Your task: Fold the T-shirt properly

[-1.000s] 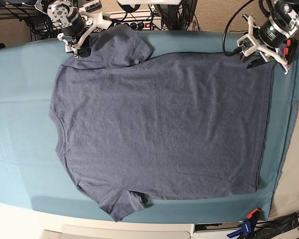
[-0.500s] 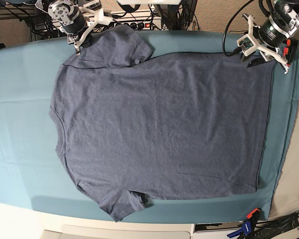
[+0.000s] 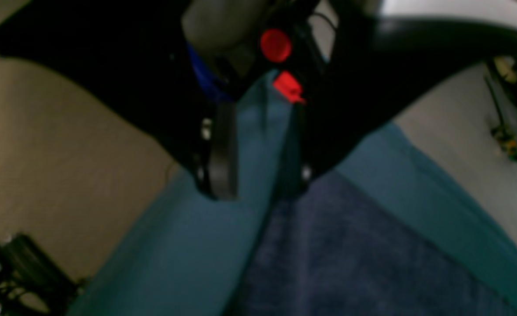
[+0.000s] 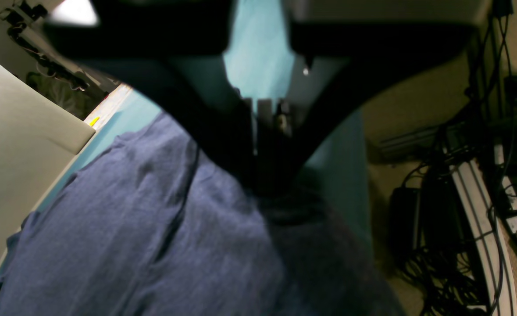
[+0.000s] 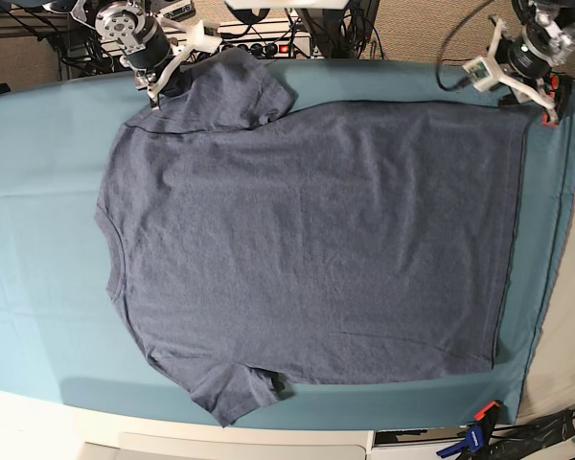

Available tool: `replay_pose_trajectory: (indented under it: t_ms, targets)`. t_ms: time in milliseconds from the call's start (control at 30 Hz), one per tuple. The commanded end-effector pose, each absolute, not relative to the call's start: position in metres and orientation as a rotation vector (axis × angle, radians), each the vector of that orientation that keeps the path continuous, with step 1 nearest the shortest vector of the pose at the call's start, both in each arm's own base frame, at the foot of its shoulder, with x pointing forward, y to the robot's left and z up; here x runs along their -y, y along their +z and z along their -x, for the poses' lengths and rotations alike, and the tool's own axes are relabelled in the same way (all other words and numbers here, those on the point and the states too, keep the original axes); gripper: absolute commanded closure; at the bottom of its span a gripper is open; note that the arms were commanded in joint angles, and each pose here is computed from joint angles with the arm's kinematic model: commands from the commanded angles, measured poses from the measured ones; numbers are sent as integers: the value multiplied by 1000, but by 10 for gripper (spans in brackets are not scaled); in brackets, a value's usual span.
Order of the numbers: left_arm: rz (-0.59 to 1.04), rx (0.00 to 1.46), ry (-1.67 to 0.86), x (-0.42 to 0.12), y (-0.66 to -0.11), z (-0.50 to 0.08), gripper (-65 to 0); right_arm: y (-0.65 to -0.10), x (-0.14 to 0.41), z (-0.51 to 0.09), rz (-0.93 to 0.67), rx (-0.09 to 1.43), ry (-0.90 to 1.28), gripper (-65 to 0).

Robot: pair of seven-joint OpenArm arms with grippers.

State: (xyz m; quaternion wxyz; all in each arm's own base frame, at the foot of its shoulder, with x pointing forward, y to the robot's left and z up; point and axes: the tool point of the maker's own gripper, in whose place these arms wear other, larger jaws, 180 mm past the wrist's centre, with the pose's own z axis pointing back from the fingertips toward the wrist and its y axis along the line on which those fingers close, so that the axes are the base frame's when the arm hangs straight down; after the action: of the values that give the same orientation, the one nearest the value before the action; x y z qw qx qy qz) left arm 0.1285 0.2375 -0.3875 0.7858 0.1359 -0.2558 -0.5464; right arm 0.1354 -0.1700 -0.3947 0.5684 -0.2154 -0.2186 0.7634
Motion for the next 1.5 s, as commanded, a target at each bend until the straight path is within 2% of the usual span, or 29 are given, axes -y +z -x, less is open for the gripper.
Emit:
replay_pose_trajectory:
  t_ms: [0, 367, 700, 1033, 1233, 1467]
  targets:
    - [-314, 569, -1207, -235, -385, -131, -214, -393, 167, -135, 483, 529, 1802, 0]
    - [-374, 618, -1264, -215, -388, -144, -213, -393, 168, -135, 489, 526, 1800, 0]
    - [-487, 589, -1287, -239, -378, -156, -213, -393, 168, -135, 490, 525, 1799, 0]
    - [-459, 575, -1282, -241, -381, -153, -213, -394, 168, -134, 474, 521, 1790, 0]
    - [-500, 481, -1304, -270, -400, -143, -213, -394, 168, -134, 474, 520, 1790, 0]
    - [-525, 496, -1290, -276, -402, -145, -213, -394, 168, -134, 475, 520, 1790, 0]
